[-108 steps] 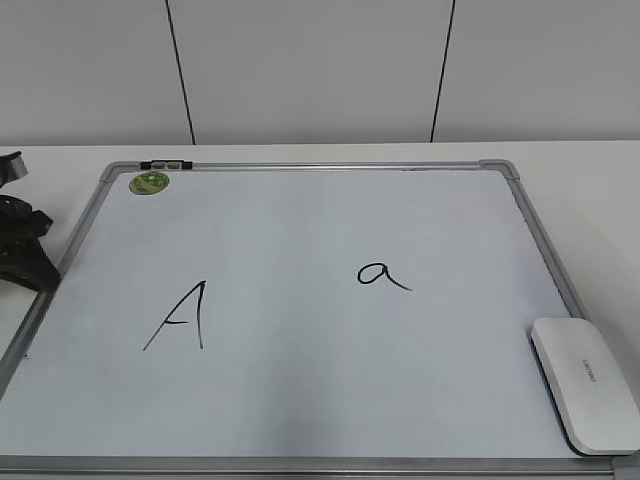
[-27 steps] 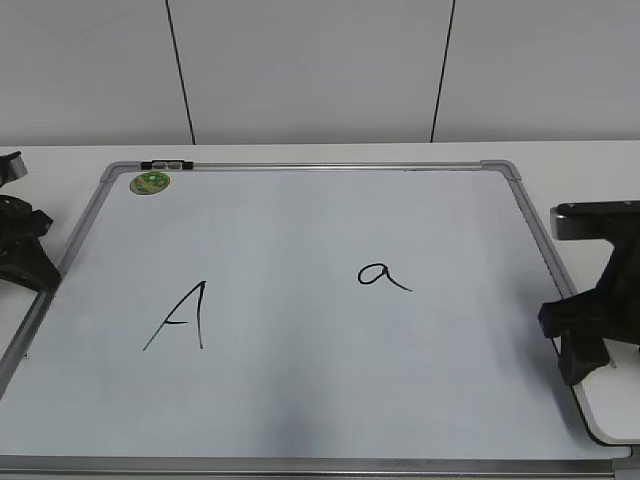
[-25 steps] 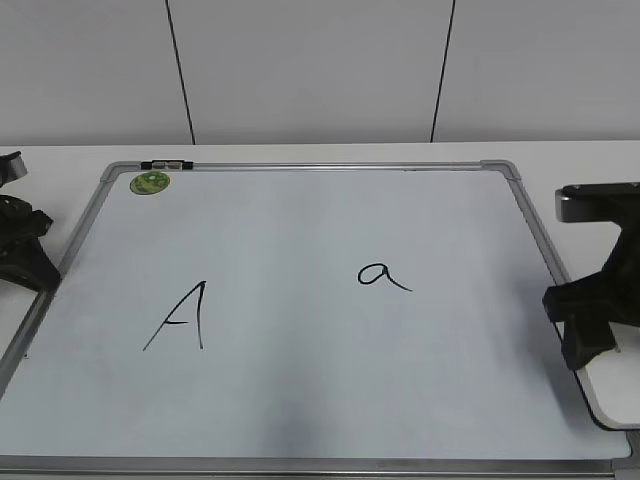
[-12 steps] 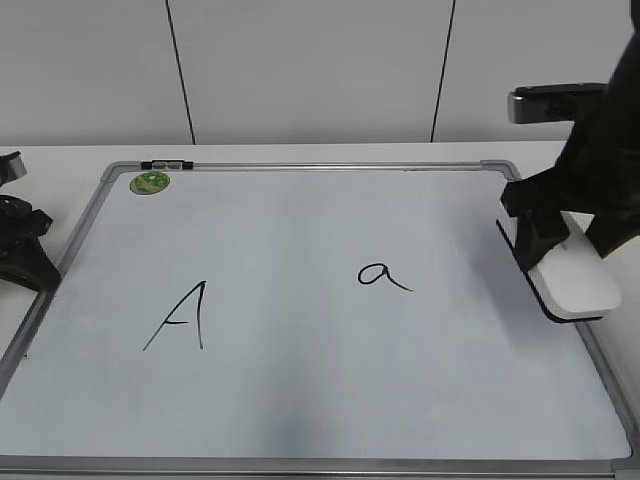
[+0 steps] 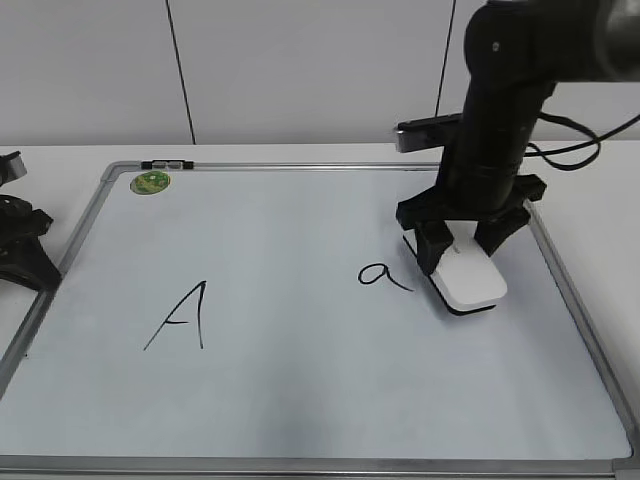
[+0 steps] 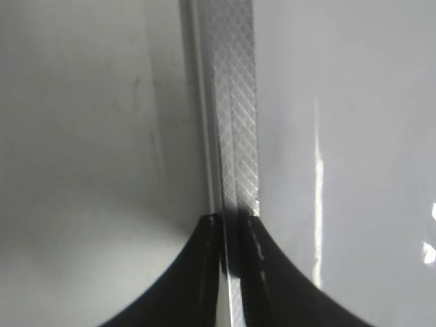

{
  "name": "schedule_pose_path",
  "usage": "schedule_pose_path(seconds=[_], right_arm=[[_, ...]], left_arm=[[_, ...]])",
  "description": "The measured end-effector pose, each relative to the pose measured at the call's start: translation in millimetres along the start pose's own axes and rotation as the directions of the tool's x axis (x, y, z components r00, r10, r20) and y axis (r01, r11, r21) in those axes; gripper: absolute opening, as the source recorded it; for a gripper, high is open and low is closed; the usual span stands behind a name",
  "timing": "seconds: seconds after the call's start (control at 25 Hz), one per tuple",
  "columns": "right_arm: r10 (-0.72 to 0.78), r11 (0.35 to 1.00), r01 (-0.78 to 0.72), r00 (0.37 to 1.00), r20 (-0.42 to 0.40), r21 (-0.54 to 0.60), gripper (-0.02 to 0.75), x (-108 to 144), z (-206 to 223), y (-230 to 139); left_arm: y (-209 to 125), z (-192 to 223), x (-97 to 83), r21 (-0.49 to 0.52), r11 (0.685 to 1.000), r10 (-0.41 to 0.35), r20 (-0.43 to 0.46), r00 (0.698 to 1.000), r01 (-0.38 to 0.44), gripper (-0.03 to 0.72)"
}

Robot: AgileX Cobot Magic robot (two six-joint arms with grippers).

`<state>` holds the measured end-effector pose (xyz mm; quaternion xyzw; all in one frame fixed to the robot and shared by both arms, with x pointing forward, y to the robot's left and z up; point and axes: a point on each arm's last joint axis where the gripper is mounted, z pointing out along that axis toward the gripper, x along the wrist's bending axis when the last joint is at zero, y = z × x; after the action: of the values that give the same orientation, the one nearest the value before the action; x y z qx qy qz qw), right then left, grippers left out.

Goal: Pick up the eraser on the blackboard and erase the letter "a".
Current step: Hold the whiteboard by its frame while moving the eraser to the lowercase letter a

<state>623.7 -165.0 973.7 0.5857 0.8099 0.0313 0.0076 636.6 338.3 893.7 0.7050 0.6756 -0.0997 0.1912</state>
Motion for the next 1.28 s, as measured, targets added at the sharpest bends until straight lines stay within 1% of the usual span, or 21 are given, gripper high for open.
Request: schedule_pose_path(seconds=[0.16, 0.36, 0.52, 0.76, 0.84, 0.96, 1.2, 1.28], right_arm=[[-0.013, 1.0, 0.013, 1.0, 0.0, 0.009, 0.531, 2, 20, 19], [-0.015, 1.0, 0.015, 1.0, 0.003, 0.018, 0.531, 2, 35, 32], [-0.017, 0.999, 0.017, 1.0, 0.003, 0.027, 0.531, 3, 41, 35], [-0.068, 0.997, 0.066, 0.997, 0.042, 0.033, 0.531, 13, 45, 36], [-0.096, 0.995, 0.094, 0.994, 0.056, 0.038, 0.53, 21, 47, 36], [-0.147, 0.989, 0.145, 0.987, 0.067, 0.034, 0.53, 40, 47, 37], [-0.27, 0.963, 0.269, 0.962, 0.049, 0.018, 0.53, 96, 48, 35], [-0.297, 0.955, 0.297, 0.954, 0.044, 0.013, 0.53, 108, 48, 34]], left_arm=[[0, 0, -0.3, 0.002, 1.0, -0.001, 0.003, 1.0, 0.001, 0.045], [0, 0, -0.4, 0.004, 1.0, -0.001, 0.005, 1.0, 0.001, 0.045], [0, 0, -0.7, 0.006, 1.0, -0.002, 0.008, 1.0, 0.002, 0.045], [0, 0, -0.8, 0.005, 1.0, -0.001, 0.007, 1.0, 0.001, 0.045], [0, 0, -0.8, 0.005, 1.0, -0.001, 0.007, 1.0, 0.001, 0.045], [0, 0, -0.8, 0.005, 1.0, -0.001, 0.007, 1.0, 0.001, 0.045], [0, 0, -0.9, 0.007, 1.0, -0.001, 0.008, 1.0, 0.001, 0.045], [0, 0, -0.9, 0.007, 1.0, -0.001, 0.008, 1.0, 0.001, 0.045]])
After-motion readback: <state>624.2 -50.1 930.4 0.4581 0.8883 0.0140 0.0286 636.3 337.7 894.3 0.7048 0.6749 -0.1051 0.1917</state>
